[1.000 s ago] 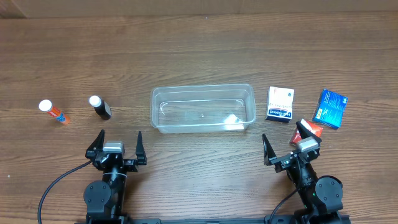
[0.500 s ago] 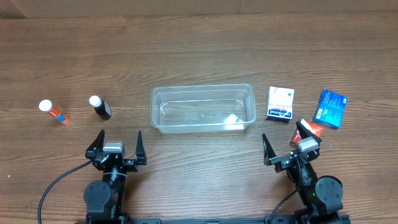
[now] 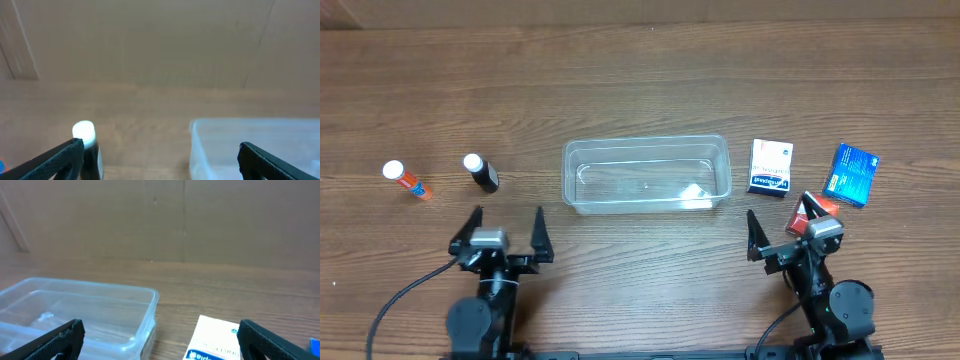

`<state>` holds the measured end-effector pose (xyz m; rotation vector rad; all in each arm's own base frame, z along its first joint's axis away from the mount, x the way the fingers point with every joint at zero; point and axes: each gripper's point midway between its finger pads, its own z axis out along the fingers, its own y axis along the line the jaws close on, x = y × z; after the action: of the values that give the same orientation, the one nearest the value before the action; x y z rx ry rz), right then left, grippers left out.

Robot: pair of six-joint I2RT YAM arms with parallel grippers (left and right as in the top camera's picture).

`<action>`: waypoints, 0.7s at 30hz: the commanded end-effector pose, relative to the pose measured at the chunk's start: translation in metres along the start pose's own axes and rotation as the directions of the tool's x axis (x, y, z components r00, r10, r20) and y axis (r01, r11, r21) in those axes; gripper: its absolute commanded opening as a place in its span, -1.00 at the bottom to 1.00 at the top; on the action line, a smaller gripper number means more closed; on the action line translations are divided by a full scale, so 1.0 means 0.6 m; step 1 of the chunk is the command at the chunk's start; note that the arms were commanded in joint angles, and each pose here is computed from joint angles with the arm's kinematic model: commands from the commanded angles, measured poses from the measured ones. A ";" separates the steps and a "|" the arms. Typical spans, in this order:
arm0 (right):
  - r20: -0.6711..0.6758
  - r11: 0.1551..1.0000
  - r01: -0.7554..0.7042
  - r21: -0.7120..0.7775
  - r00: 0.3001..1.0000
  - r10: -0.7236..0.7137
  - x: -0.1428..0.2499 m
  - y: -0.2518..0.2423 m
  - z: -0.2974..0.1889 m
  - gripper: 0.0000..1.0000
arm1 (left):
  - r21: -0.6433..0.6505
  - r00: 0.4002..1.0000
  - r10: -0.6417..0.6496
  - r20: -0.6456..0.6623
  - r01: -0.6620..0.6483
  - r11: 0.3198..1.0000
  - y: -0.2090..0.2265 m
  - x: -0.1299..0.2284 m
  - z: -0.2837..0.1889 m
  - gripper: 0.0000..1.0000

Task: Pack container
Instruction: 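Reach left gripper to the dark bottle and grasp it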

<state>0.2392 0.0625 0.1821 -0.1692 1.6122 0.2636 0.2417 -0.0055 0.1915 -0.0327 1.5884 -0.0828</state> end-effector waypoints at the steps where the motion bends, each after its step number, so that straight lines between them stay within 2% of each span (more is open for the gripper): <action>1: 0.025 0.995 -0.094 0.024 0.995 0.093 -0.074 -0.004 0.004 1.00 | 0.006 0.992 -0.029 0.123 0.028 1.000 -0.007 -0.114 -0.023 1.00; 3: -0.005 0.993 -0.116 0.028 0.993 0.116 -0.100 -0.003 0.017 1.00 | -0.001 0.994 -0.011 0.106 0.011 1.000 -0.008 -0.139 -0.023 1.00; 7: -0.150 0.991 -0.121 0.051 0.981 0.127 -0.156 -0.001 0.061 1.00 | -0.020 0.997 0.074 -0.035 -0.075 0.997 -0.007 -0.168 0.001 1.00; 9: -0.233 0.990 -0.121 0.067 0.963 0.134 -0.175 -0.001 0.082 1.00 | -0.055 0.986 0.072 -0.148 -0.081 0.995 0.004 -0.178 0.022 1.00; 12: -0.406 0.988 -0.118 0.102 0.901 0.150 -0.182 -0.004 0.114 1.00 | -0.063 0.941 0.061 -0.333 -0.086 0.994 0.007 -0.181 0.054 1.00; 16: -0.647 0.979 -0.101 0.175 0.738 0.191 -0.144 -0.020 0.141 1.00 | -0.061 0.819 0.040 -0.573 -0.092 0.994 0.010 -0.161 0.083 1.00; 18: -0.717 0.974 -0.094 0.207 0.662 0.217 -0.120 -0.031 0.143 1.00 | -0.064 0.733 0.019 -0.680 -0.085 0.994 0.011 -0.140 0.084 1.00; 20: -0.780 0.966 -0.089 0.241 0.574 0.248 -0.086 -0.043 0.138 1.00 | -0.052 0.623 0.008 -0.782 -0.079 0.996 0.008 -0.112 0.073 1.00; 21: -0.806 0.962 -0.084 0.258 0.530 0.263 -0.068 -0.050 0.131 1.00 | -0.042 0.541 0.001 -0.841 -0.067 0.997 0.004 -0.094 0.060 1.00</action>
<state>0.3230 0.0618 0.2215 -0.0018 2.5866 0.1956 0.2820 0.0041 0.2506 -0.0344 2.4716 0.0196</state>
